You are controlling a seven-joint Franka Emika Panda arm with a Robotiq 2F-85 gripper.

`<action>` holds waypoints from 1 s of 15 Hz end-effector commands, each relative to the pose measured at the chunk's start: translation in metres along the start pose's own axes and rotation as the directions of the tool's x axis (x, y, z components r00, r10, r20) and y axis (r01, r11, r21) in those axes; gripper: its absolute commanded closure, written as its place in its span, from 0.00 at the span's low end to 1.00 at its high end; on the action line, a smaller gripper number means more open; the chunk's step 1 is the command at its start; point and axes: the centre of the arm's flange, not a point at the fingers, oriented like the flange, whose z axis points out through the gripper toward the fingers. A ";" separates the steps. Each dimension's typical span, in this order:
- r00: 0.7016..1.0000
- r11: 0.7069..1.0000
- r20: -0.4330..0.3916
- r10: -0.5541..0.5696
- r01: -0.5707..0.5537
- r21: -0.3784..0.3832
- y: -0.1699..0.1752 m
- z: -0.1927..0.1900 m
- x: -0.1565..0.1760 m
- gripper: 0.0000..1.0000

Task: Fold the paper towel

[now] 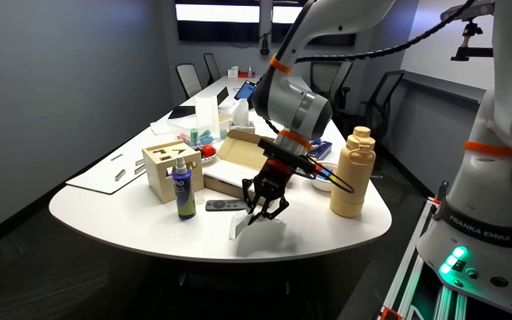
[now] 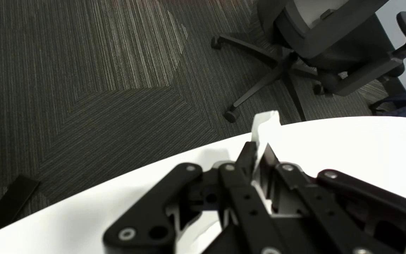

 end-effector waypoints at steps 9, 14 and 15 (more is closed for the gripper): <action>0.971 0.974 0.095 0.218 -0.222 0.033 0.025 0.001 0.018 0.98; 0.940 0.947 0.126 0.318 -0.322 0.015 0.027 0.007 0.014 0.98; 0.936 0.945 0.140 0.322 -0.327 0.011 0.026 0.009 0.012 0.98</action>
